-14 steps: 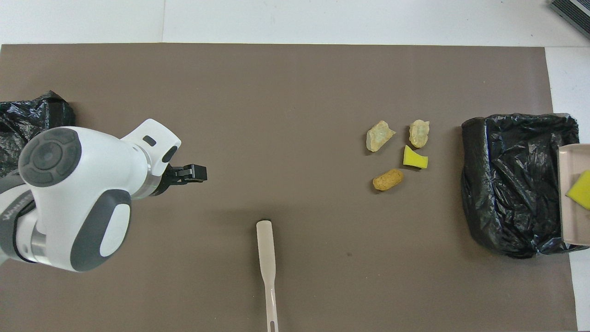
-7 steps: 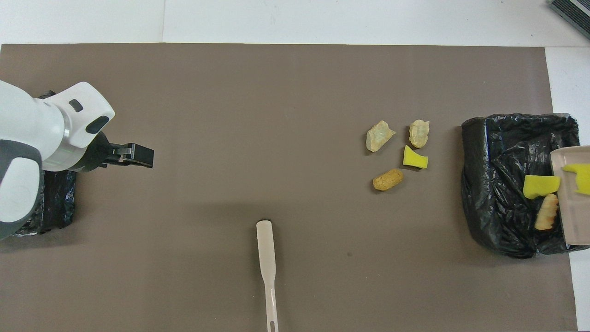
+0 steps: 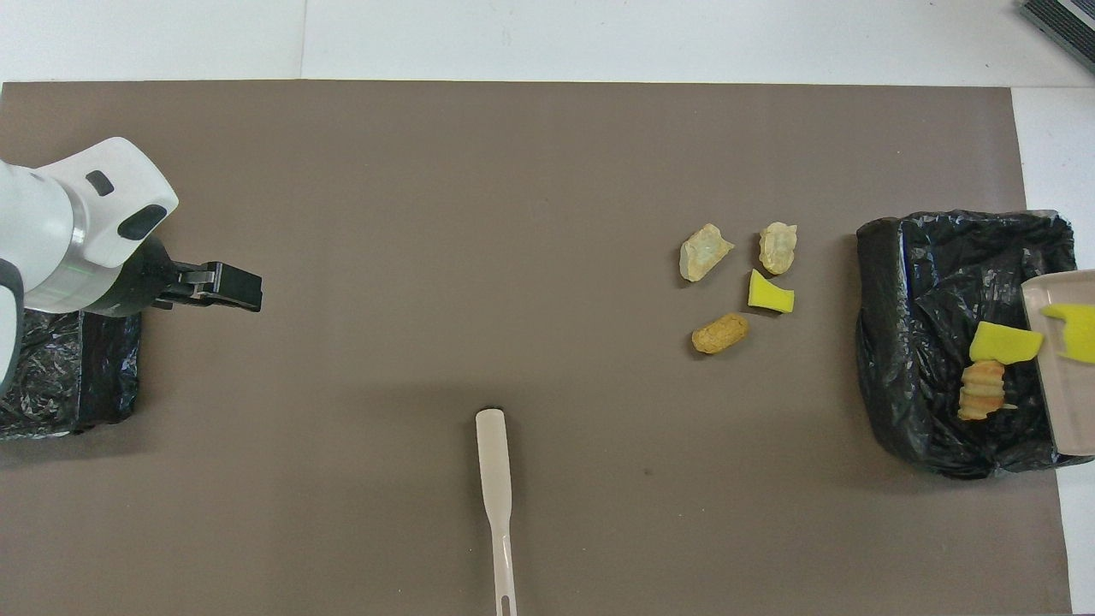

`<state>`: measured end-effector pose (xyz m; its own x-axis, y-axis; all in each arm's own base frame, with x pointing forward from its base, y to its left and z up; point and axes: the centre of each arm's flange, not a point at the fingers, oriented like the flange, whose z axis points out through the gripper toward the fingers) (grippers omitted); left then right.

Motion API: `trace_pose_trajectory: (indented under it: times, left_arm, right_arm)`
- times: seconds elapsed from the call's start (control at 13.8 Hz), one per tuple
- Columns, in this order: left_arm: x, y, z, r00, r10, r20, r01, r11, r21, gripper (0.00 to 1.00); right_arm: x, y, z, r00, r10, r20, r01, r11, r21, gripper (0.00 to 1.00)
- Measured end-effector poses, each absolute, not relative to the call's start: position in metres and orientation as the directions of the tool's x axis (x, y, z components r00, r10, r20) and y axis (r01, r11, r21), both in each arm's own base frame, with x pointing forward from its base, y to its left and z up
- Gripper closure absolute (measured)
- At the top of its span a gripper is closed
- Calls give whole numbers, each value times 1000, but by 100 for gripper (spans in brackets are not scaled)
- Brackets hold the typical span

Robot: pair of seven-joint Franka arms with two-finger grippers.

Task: Sweep and dump trash in bin
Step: 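Tip the dustpan over the black bag with the right gripper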

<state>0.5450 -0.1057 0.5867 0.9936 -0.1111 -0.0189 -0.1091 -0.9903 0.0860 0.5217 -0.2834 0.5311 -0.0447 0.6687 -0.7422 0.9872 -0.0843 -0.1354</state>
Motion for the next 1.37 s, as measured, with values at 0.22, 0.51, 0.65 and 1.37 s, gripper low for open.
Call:
trace_pose_trajectory:
  times: [0.22, 0.51, 0.65, 1.37]
  left_arm:
    - [544, -103, 597, 993, -119, -15, -118, -992, 46, 0]
    - [545, -88, 603, 995, -100, -18, -100, -994, 36, 0]
    - [543, -88, 604, 994, -104, -29, -103, -994, 32, 0]
    - [536, -78, 652, 994, -109, 0, -109, -994, 27, 0]
  right_arm:
    - [521, -270, 538, -57, 660, -749, 981, -105, -166, 68]
    - [513, -258, 557, -53, 651, -757, 975, -129, -179, 68]
    - [506, -260, 566, -50, 650, -758, 973, -140, -184, 68]
    - [481, -261, 610, 67, 743, -666, 965, -217, -145, 68]
